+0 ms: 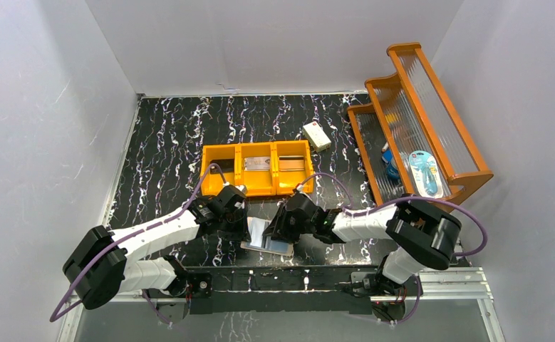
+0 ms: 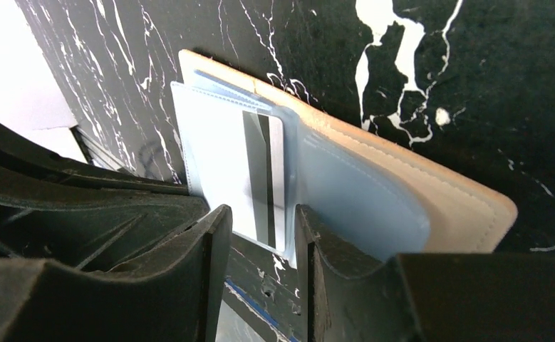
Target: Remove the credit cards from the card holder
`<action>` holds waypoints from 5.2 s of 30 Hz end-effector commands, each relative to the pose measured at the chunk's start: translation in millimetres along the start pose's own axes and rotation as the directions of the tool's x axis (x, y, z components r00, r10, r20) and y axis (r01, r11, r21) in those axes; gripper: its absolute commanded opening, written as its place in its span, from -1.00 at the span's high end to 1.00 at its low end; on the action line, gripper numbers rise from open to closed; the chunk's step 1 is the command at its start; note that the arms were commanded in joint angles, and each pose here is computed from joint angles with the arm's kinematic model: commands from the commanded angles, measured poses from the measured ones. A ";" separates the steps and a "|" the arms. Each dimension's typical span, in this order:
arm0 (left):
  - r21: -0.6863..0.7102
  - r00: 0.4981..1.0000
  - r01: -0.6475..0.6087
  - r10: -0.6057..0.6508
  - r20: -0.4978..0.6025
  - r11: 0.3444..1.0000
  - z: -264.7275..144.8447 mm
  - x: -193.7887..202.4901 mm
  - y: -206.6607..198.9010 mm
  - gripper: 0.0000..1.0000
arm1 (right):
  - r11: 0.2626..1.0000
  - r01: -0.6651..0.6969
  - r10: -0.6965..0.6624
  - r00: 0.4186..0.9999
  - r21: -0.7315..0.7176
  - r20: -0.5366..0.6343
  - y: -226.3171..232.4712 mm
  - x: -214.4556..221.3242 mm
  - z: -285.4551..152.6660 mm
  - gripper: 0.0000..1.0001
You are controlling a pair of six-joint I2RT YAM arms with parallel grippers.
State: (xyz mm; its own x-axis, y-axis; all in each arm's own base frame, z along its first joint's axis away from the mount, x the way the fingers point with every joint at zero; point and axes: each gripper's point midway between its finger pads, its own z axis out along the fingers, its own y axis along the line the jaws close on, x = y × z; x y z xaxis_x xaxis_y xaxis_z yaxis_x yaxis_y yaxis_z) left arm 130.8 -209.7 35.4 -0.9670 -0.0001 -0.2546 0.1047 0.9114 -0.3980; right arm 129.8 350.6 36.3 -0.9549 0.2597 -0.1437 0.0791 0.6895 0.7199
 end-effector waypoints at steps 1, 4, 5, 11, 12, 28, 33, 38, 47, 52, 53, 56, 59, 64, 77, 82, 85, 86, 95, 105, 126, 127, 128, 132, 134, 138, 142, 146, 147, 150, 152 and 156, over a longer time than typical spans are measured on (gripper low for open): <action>-0.041 1.000 -0.017 0.017 -0.006 0.999 0.0 3.6 9.7 0.95 | 0.999 -0.033 0.033 0.999 -0.001 -0.028 -4.1 3.0 5.4 0.08; -0.052 1.000 -0.011 0.010 -0.016 0.999 2.5 6.5 12.9 0.95 | 0.998 -0.046 0.048 0.998 0.040 -0.034 -12.3 4.8 8.2 0.09; -0.057 1.000 -0.008 0.007 -0.020 0.998 3.5 7.8 14.5 0.95 | 0.998 -0.046 0.048 0.998 0.046 -0.036 -13.9 5.4 9.0 0.09; -0.065 1.000 0.000 -0.002 -0.029 0.998 6.3 11.9 18.6 0.95 | 0.998 -0.054 0.056 0.997 0.034 -0.058 -14.9 9.3 15.1 0.27; -0.065 1.000 0.002 -0.004 -0.030 0.998 6.5 12.7 19.0 0.95 | 0.998 -0.056 0.058 0.997 0.032 -0.057 -14.5 9.5 15.2 0.28; -0.066 1.000 0.015 -0.017 -0.024 0.998 6.2 13.2 19.9 0.95 | 0.999 -0.043 0.043 0.999 0.010 -0.010 -12.3 1.9 5.5 0.77; -0.062 1.000 0.015 -0.016 -0.020 0.998 5.1 12.0 18.4 0.92 | 0.998 -0.045 0.045 0.999 0.033 0.006 -19.2 0.6 1.9 0.75; -0.053 1.000 0.015 -0.016 -0.022 0.998 4.1 11.5 16.2 0.87 | 0.999 -0.036 0.036 0.999 0.014 -0.003 -13.5 1.1 2.6 0.63; -0.038 0.999 0.006 -0.008 -0.036 0.999 3.5 12.0 11.9 0.85 | 0.999 -0.037 0.037 0.999 0.015 -0.030 -10.0 4.4 9.4 0.26; -0.041 0.999 0.008 -0.010 -0.040 0.999 4.2 12.3 12.0 0.85 | 0.999 -0.039 0.040 0.999 0.020 -0.037 -12.1 5.7 12.4 0.32; -0.040 0.999 0.006 -0.008 -0.042 0.999 4.2 12.5 11.9 0.85 | 0.999 -0.039 0.040 0.999 0.027 -0.035 -13.6 5.3 12.4 0.40; -0.037 0.999 0.002 -0.003 -0.043 0.999 4.0 12.1 10.9 0.85 | 0.998 -0.039 0.040 0.999 0.048 -0.026 -19.0 4.8 10.6 0.65; -0.038 0.999 0.007 -0.008 -0.034 0.999 2.8 11.0 11.0 0.85 | 0.997 -0.039 0.039 0.999 0.068 -0.007 -23.6 1.9 6.9 0.99; -0.039 1.000 0.010 -0.011 -0.020 0.999 0.8 9.0 11.0 0.86 | 0.994 -0.027 0.024 0.999 0.101 0.031 -30.1 -4.0 -0.5 1.00; 0.004 0.999 -0.028 0.027 0.030 1.000 -6.6 -16.4 -13.2 0.46 | 0.994 -0.029 0.028 1.000 0.103 0.014 -30.5 -1.3 4.3 0.98; -0.036 0.998 -0.054 0.054 0.010 0.998 0.9 -18.1 -8.2 0.44 | 0.993 -0.037 0.036 0.999 0.109 0.010 -33.6 0.0 4.8 0.92; -0.071 0.998 -0.065 0.063 -0.027 0.995 6.7 -13.0 -1.4 0.46 | 0.994 -0.040 0.039 0.999 0.101 0.012 -32.0 -0.4 4.8 0.90; -0.084 0.997 -0.067 0.064 -0.036 0.994 8.2 -11.2 1.8 0.47 | 0.994 -0.041 0.040 0.999 0.098 0.012 -31.7 -0.7 4.6 0.90; -0.137 0.994 -0.096 0.089 -0.057 0.986 8.9 -7.5 14.2 0.56 | 0.998 -0.056 0.056 0.998 0.005 0.007 -17.3 0.1 3.6 0.80; -0.176 0.993 -0.078 0.061 -0.101 0.981 13.9 5.3 26.0 0.62 | 0.992 -0.085 0.084 0.996 -0.098 -0.005 -2.3 0.3 9.4 0.52; -0.156 0.996 -0.062 0.051 -0.079 0.986 9.2 4.0 22.5 0.63 | 0.990 -0.073 0.083 0.994 -0.123 0.076 -10.3 -9.4 -9.1 1.00; -0.152 0.996 -0.061 0.050 -0.076 0.987 8.5 3.3 21.4 0.63 | 0.989 -0.074 0.084 0.993 -0.130 0.078 -8.7 -10.2 -10.9 1.00; -0.149 0.996 -0.059 0.049 -0.072 0.987 7.9 2.6 20.6 0.62 | 0.987 -0.073 0.084 0.993 -0.141 0.077 -5.1 -10.7 -12.6 1.00; -0.133 0.997 -0.057 0.050 -0.059 0.990 5.1 -1.4 15.2 0.61 | 0.985 -0.071 0.084 0.994 -0.159 0.077 5.0 -13.4 -17.5 1.00; -0.126 0.997 -0.059 0.053 -0.052 0.990 3.3 -3.5 12.6 0.60 | 0.985 -0.062 0.076 0.994 -0.162 0.079 8.2 -14.2 -19.2 1.00; -0.121 0.998 -0.056 0.052 -0.037 0.991 -1.5 -7.4 9.2 0.53 | 0.987 -0.056 0.070 0.993 -0.149 0.092 9.7 -17.4 -22.5 1.00; -0.103 0.999 -0.038 0.039 0.001 0.994 -9.6 -13.3 3.9 0.44 | 0.989 -0.040 0.058 0.991 -0.144 0.122 12.4 -22.8 -31.2 1.00; -0.085 0.999 -0.015 0.018 0.039 0.996 -17.1 -18.8 -0.4 0.29 | 0.989 -0.019 0.044 0.985 -0.146 0.169 14.5 -30.2 -42.8 1.00; -0.084 0.999 -0.007 0.011 0.047 0.996 -19.5 -20.5 -0.8 0.24 | 0.989 -0.014 0.041 0.983 -0.149 0.180 15.2 -31.8 -46.0 1.00; -0.061 0.997 0.015 -0.011 0.078 0.998 -28.0 -27.3 -4.4 0.11 | 0.986 0.000 0.034 0.978 -0.165 0.208 17.3 -35.9 -53.9 1.00; -0.033 0.995 0.026 -0.023 0.096 0.999 -34.1 -32.5 -8.0 0.02 | 0.985 0.006 0.032 0.976 -0.175 0.217 18.4 -36.9 -57.2 1.00; 0.036 0.993 0.036 -0.040 0.112 0.999 -46.0 -41.6 -14.9 -0.09 | 0.974 0.050 0.000 0.975 -0.220 0.220 29.3 -36.6 -62.5 1.00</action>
State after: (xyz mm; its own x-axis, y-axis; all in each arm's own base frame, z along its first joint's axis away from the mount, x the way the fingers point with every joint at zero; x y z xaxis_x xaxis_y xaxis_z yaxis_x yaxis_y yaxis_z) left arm 150.6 -199.7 65.9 -0.9477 -0.0468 -0.3157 0.0763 0.9272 -0.3667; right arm 141.6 315.9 88.0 -0.8872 0.3989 -0.2317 0.0369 0.5620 0.8263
